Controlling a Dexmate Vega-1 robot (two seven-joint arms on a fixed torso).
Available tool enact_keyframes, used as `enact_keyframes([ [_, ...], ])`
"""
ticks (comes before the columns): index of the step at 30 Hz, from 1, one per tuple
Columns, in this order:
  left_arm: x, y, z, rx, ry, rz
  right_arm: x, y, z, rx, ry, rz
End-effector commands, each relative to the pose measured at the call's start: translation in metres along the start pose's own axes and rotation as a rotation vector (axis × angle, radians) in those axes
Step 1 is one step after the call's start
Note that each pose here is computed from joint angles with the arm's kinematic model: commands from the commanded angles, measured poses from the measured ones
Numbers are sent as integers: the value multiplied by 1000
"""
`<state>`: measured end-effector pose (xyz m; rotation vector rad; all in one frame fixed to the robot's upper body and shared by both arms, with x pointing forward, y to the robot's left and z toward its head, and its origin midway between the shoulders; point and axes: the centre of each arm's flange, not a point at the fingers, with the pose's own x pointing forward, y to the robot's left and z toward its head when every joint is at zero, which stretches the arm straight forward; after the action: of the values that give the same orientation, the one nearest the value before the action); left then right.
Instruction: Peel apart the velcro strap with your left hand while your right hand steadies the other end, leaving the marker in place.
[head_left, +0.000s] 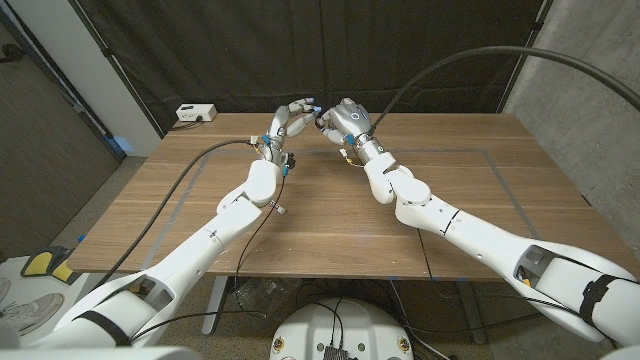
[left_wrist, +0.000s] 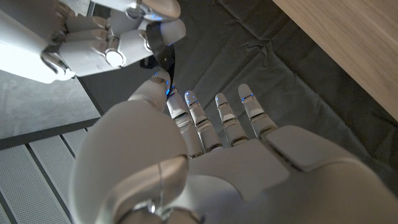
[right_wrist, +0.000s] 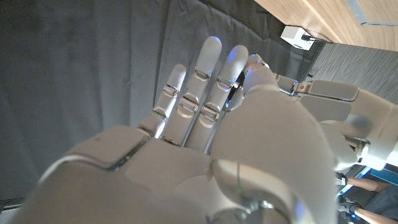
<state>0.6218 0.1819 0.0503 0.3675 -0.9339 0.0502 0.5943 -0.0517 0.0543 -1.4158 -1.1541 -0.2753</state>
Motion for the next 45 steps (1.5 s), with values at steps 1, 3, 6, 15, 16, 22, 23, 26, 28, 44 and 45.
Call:
enact_keyframes([
  [1,-2,-3,-2,0,28,83,1,5,-10,85,49,-89],
  [3,-3,-4,0,35,37,116,-1,7,-12,129,65,-136],
  [6,-2,-5,3,72,55,123,-3,8,-13,187,78,-192],
  [15,-1,-14,5,55,67,122,-7,19,-13,346,151,-400],
  [16,0,-15,5,59,67,116,-7,19,-13,349,162,-418],
  [22,-2,-19,9,59,62,116,-11,22,-13,343,212,-513],
  [23,-3,-19,9,55,63,120,-11,23,-13,330,219,-523],
  [26,-3,-21,11,61,60,117,-12,23,-13,317,235,-546],
  [28,-3,-21,11,60,62,118,-13,23,-15,303,247,-558],
  [44,-9,-26,21,65,38,98,-20,14,-31,326,431,-660],
  [45,-10,-26,22,67,38,95,-20,14,-32,324,433,-663],
])
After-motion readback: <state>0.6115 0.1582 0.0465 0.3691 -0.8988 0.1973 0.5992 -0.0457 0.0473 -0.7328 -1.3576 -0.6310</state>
